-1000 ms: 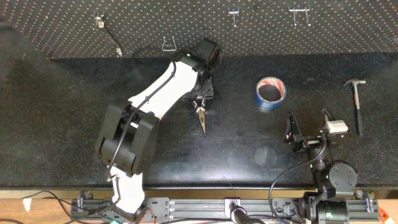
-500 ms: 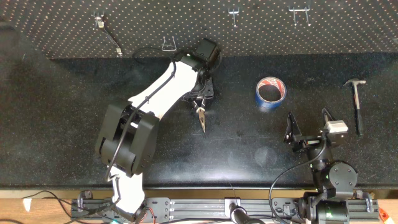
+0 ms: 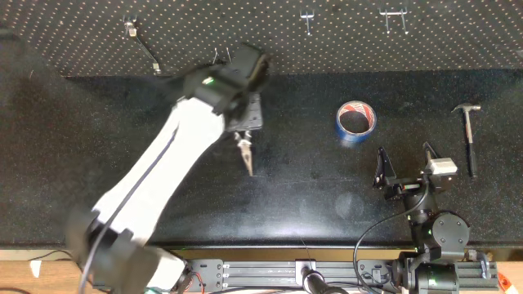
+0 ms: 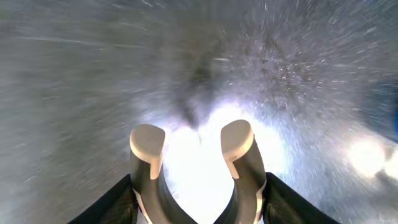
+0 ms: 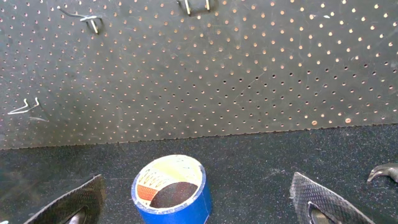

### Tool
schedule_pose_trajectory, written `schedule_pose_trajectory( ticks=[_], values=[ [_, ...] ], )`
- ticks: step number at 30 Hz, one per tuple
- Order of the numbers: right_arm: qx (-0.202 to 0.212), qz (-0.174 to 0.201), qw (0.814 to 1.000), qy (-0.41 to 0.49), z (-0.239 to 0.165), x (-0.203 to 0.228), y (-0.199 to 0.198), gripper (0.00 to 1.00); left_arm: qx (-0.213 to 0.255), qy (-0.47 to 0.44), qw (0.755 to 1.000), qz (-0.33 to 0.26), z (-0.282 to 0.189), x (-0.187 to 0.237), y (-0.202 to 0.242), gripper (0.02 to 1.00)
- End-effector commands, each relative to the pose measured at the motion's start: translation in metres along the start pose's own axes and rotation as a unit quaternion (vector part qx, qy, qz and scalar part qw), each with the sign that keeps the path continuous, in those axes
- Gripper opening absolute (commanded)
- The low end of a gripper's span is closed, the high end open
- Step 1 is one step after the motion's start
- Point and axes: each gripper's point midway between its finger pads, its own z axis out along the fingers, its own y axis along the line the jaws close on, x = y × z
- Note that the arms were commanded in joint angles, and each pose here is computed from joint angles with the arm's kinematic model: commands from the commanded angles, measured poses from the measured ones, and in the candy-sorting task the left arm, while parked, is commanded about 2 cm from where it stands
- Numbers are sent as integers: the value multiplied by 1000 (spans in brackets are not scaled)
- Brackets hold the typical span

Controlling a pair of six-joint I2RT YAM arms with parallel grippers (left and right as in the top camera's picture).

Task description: Place Tools Onto Pegboard

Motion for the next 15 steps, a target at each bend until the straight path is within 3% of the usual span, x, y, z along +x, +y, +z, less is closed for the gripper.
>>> schedule_pose_trajectory(
  ticks=[1,7,11,15],
  values=[
    [3,4,1000,0,0,1,-1,972,-31,-104,994,-15,-80,5,53,31],
    [3,4,1000,0,0,1,-1,972,-66,-172,980,-69,-79,26,112,29],
    [3,4,1000,0,0,1,-1,972,-43,-276,955,-102,-68,6,114,27],
    [3,4,1000,0,0,1,-1,972,-27,-389,921,-16,-87,-39,93,29]
  ],
)
